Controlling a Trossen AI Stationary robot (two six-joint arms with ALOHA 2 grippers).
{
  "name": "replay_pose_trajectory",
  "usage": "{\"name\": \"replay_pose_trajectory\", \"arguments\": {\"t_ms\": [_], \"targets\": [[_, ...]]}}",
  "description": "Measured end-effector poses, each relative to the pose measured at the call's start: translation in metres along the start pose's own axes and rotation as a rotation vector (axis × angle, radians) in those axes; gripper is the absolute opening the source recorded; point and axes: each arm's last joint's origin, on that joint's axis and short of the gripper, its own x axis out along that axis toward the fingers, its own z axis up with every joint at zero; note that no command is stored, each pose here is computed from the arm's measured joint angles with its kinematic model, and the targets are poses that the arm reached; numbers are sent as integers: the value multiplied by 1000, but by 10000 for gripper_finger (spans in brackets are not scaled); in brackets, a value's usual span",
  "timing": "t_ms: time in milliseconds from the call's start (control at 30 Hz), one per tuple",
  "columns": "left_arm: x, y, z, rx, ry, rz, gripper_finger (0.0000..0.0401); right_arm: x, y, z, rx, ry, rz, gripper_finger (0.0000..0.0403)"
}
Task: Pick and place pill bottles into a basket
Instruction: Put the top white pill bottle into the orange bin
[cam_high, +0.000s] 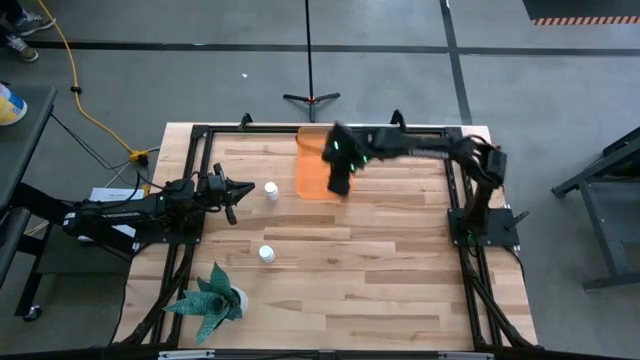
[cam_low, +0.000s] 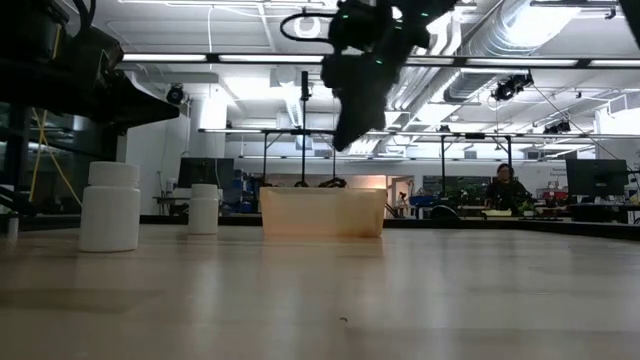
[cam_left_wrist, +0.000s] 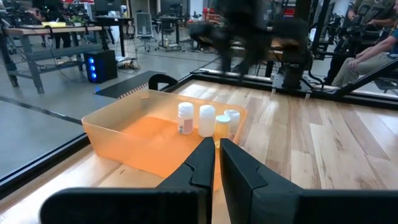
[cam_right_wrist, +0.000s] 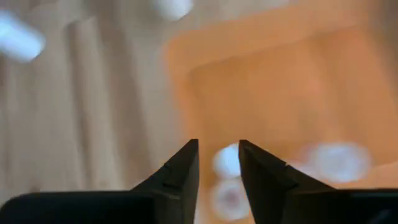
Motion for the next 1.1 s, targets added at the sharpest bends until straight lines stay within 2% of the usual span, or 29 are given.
{"name": "replay_pose_trajectory", "arguments": {"t_ms": [100, 233, 333, 500, 667, 833, 900, 1033, 1100], "targets": [[0, 0, 0, 0, 0, 0, 62, 8, 20, -40, -14, -55, 63, 80], [0, 0, 0, 0, 0, 0, 63, 1, 34, -97, 3, -195, 119, 54], [0, 0, 0, 0, 0, 0, 63, -15, 39, -134, 28, -334, 126, 37], [0, 0, 0, 0, 0, 0, 62, -48, 48, -184, -8, -560, 178, 15], [0, 0, 0, 0, 0, 2, 62, -78, 57, -212, -37, -759, 221, 1], [0, 0, 0, 41, -1, 8, 63, -96, 65, -232, -11, -950, 153, 2], [0, 0, 0, 44, -1, 8, 63, -99, 67, -240, -47, -1029, 126, 1], [0, 0, 0, 44, -1, 9, 63, -95, 68, -255, -142, -1093, 192, 1], [0, 0, 0, 44, -1, 9, 63, -93, 66, -259, -129, -1095, 191, 1]]}}
